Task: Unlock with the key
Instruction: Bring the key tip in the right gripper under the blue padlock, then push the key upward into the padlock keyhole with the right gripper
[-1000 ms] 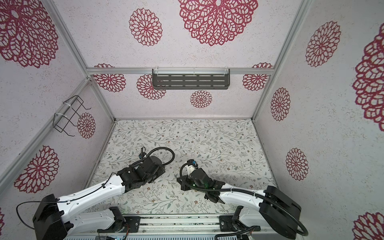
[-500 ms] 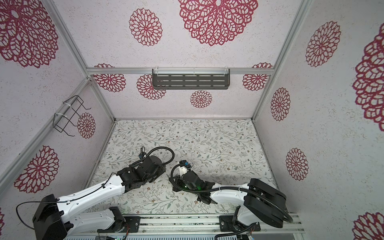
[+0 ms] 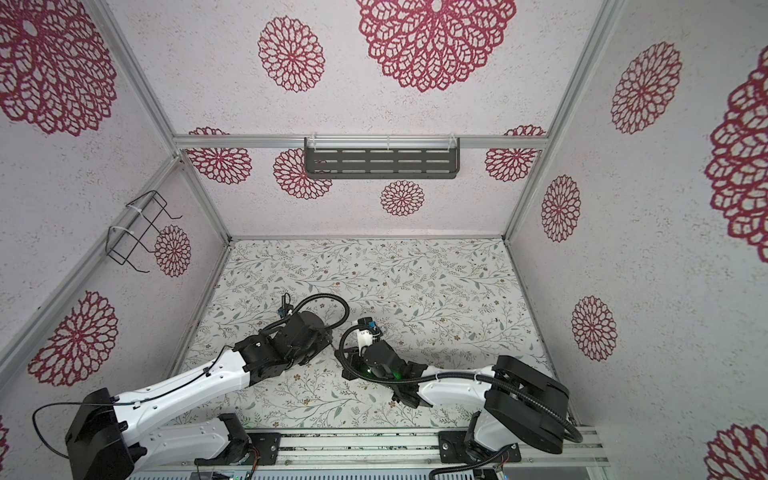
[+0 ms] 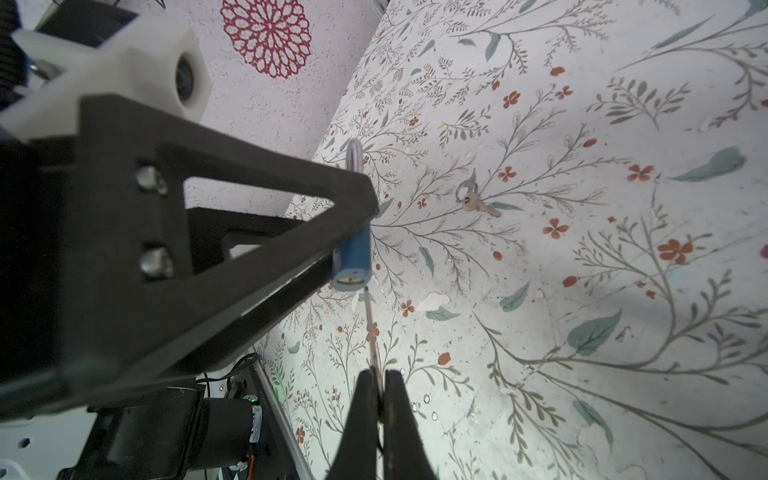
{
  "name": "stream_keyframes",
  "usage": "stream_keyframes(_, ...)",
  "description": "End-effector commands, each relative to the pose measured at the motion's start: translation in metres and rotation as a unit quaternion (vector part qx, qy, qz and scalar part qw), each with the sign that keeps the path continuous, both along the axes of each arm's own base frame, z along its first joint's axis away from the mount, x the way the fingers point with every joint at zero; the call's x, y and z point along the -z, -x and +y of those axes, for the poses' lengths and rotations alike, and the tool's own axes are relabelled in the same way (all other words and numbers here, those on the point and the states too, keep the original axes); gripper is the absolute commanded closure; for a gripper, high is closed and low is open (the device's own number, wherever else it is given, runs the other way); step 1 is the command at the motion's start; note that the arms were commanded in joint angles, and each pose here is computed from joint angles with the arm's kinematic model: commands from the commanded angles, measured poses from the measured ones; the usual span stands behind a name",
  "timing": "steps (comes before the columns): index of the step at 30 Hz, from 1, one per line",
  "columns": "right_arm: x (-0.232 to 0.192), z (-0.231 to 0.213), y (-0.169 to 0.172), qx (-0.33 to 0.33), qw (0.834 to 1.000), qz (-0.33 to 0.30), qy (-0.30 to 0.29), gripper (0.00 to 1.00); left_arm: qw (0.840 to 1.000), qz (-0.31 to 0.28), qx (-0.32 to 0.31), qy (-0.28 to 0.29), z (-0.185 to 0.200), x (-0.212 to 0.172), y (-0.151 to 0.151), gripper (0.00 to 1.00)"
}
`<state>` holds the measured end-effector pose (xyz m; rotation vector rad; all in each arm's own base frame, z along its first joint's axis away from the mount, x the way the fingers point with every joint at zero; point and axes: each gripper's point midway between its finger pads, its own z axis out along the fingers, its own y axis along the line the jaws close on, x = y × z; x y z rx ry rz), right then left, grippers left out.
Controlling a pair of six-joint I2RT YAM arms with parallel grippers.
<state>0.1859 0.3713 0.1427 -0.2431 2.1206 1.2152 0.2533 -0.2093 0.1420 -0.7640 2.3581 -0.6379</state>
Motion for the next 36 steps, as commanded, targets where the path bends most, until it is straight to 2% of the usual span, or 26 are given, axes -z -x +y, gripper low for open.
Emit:
stream_keyframes(1, -0.029, 0.012, -0.003, -0.003, 0.999, -0.022, -0.039, 1.00, 0.999, -0.027, -0.001, 0.025, -0.011, -0.019, -0.008, 1.00)
stream_keyframes(14, -0.024, 0.013, -0.006, 0.007, 0.999, -0.014, -0.032, 1.00, 0.999, -0.029, 0.004, 0.029, -0.015, -0.023, -0.006, 1.00)
stream_keyframes(26, -0.026, -0.001, -0.019, 0.055, 0.998, -0.015, -0.008, 1.00, 1.000, -0.023, -0.003, 0.005, -0.010, -0.019, 0.001, 1.00)
stream_keyframes(31, -0.032, 0.004, -0.021, 0.059, 0.998, -0.034, 0.011, 1.00, 0.999, -0.017, 0.007, 0.029, -0.021, -0.020, 0.004, 1.00)
stream_keyframes(36, -0.039, 0.009, -0.022, 0.057, 0.998, -0.034, -0.003, 1.00, 0.998, -0.020, 0.018, 0.059, -0.031, -0.026, 0.007, 1.00)
